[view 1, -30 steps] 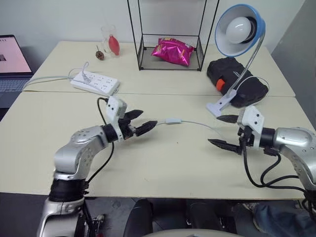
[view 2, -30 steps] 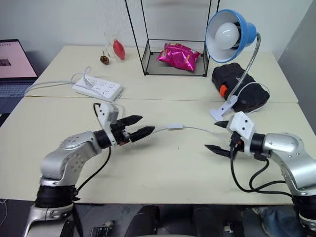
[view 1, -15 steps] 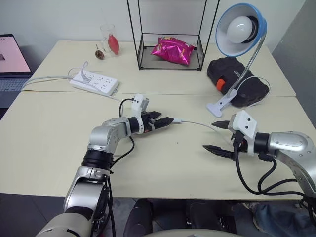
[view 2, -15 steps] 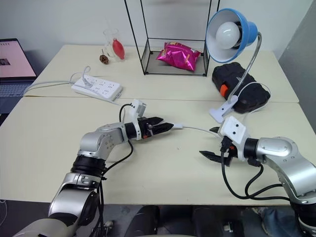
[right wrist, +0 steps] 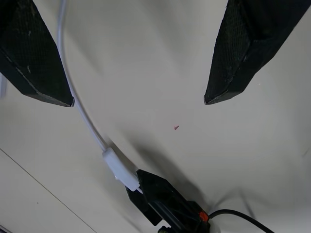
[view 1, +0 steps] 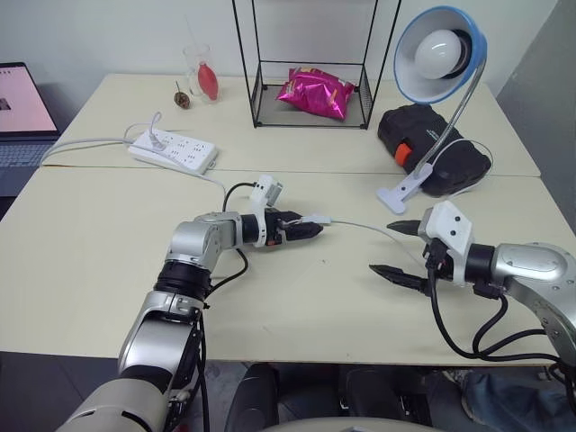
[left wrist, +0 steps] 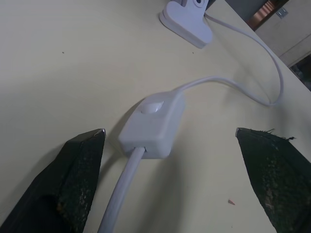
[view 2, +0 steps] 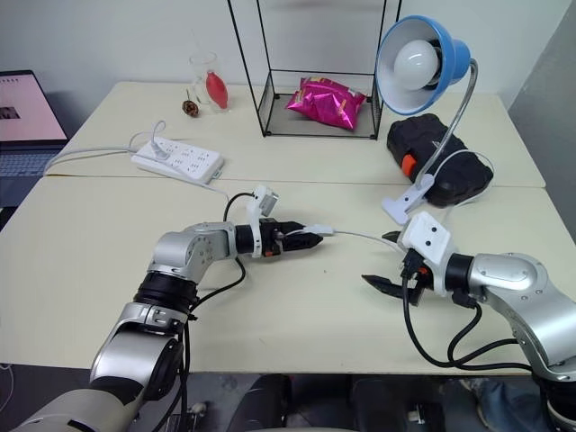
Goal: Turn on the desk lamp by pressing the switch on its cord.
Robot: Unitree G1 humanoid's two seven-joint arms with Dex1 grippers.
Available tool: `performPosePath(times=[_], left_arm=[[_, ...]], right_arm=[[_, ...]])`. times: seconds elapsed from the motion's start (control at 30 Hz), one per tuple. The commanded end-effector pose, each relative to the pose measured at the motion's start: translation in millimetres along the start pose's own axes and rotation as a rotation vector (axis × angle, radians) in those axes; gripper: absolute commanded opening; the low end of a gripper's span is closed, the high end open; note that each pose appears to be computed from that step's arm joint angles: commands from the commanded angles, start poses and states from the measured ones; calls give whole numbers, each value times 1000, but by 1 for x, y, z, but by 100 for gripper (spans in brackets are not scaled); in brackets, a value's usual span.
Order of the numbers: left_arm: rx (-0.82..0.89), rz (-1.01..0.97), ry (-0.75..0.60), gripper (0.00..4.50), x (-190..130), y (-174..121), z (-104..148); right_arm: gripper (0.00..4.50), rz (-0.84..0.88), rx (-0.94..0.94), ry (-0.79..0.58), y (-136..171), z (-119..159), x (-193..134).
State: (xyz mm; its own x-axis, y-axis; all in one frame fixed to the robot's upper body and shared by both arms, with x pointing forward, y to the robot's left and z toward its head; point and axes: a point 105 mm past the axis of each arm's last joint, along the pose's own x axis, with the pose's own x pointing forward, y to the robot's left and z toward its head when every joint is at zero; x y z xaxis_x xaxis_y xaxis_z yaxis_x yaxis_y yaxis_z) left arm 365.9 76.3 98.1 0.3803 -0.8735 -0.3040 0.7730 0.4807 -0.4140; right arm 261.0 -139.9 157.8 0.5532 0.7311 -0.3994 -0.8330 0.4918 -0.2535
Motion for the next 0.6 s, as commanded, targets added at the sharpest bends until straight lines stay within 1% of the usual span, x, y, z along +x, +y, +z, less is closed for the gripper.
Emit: performPosePath(times=[0.03, 0.07, 0.1, 0.17, 0.2, 0.23, 0.37, 0.43, 0.57, 0.6], left_arm=[[-19, -17, 20, 356, 3, -3, -4], [-22, -16, 19, 328, 3, -3, -4], [-24, -16, 17, 314, 3, -3, -4], [-27, -13, 9, 268, 4, -3, -3], [-27, -11, 4, 235, 4, -3, -2], [-26, -10, -1, 220, 5, -3, -1], [3, -10, -12, 131, 6, -4, 0], [32, -8, -25, 109, 5, -6, 2], [84, 4, -51, 109, 0, -8, 6], [139, 12, -72, 109, -3, -10, 9]], right_arm=[[450, -14, -37, -34, 0, 12, -4], [450, -14, -36, -34, 0, 13, -5], [450, -14, -36, -34, 0, 13, -5], [450, -14, -36, -35, 0, 13, -5], [450, -14, -36, -36, 0, 14, -5], [450, -14, -36, -37, 0, 14, -5], [450, -13, -34, -39, 0, 15, -5], [450, -13, -33, -40, 0, 15, -5], [450, -16, -33, -42, 0, 16, -5], [450, -18, -33, -43, 0, 16, -5]])
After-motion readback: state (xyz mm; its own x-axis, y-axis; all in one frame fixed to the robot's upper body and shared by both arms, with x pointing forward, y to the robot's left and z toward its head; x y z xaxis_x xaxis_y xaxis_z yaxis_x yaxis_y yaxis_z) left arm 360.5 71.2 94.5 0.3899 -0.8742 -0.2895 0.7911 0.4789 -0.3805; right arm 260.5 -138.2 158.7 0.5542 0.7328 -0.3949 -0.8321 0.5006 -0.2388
